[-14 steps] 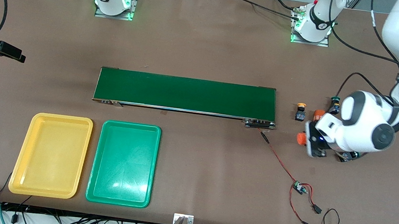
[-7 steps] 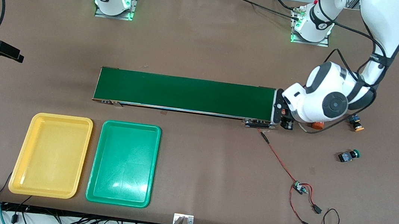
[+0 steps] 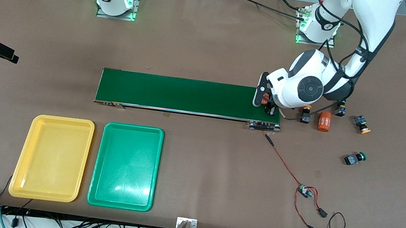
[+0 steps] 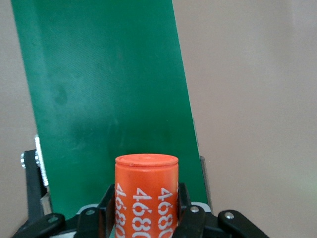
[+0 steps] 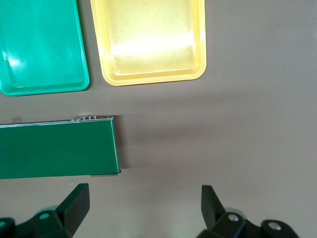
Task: Sort buttons by color to trays
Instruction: 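Carry the orange cylinder onto the green belt and open the left gripper, then reach back and grasp a black button with the left gripper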
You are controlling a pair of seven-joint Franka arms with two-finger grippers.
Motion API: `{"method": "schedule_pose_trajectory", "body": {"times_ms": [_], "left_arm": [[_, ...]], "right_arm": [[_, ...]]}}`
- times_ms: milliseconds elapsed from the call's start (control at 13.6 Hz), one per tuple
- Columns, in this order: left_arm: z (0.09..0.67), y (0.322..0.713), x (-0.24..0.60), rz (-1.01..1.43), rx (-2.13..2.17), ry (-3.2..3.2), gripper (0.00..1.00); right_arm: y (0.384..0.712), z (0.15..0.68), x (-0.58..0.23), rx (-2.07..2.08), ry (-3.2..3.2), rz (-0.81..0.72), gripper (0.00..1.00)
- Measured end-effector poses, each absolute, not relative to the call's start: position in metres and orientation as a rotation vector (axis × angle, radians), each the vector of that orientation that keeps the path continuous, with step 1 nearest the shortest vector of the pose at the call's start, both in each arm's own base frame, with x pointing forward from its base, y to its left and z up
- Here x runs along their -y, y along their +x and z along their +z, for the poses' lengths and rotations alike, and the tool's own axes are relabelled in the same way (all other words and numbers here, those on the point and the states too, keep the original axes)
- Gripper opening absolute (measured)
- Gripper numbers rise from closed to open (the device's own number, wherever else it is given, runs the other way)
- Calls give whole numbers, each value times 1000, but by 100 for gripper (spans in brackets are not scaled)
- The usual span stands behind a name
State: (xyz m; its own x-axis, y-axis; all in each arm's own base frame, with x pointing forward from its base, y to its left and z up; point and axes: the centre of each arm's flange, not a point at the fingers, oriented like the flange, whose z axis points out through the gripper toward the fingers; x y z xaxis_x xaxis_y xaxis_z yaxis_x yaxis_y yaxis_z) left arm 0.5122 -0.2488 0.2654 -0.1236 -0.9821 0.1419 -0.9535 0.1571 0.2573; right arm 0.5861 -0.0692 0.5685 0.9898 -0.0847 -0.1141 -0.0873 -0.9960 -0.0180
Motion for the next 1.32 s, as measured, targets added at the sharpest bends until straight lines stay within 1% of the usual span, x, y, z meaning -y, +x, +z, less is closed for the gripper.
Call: {"method": "schedule_pose_trajectory", "body": {"times_ms": [221,441,515,662,736,883,1030,1104,1324], "left_arm": [[245,505,247,-125,2155,1877,51],[240,505,248,-116,2152,1878,51],[241,506,248,-113,2152,1879,55],[247,512,247,-86,2156,1891,73],[257,521,244,-50,2160,1910,84],[293,548,219,50,2159,1987,100],[328,569,175,115,2137,2084,100],[335,575,151,118,2108,2131,100],[313,586,65,67,1975,2249,100]], "right_arm": [[587,569,70,-138,-3112,167,100],[587,569,72,-140,-3115,158,100],[587,569,72,-141,-3116,157,100],[587,570,72,-142,-3116,156,100],[587,570,73,-143,-3117,153,100],[589,571,75,-149,-3119,127,100],[590,573,76,-149,-3121,111,100],[590,574,76,-149,-3121,108,100],[590,574,76,-150,-3122,107,100]]}}
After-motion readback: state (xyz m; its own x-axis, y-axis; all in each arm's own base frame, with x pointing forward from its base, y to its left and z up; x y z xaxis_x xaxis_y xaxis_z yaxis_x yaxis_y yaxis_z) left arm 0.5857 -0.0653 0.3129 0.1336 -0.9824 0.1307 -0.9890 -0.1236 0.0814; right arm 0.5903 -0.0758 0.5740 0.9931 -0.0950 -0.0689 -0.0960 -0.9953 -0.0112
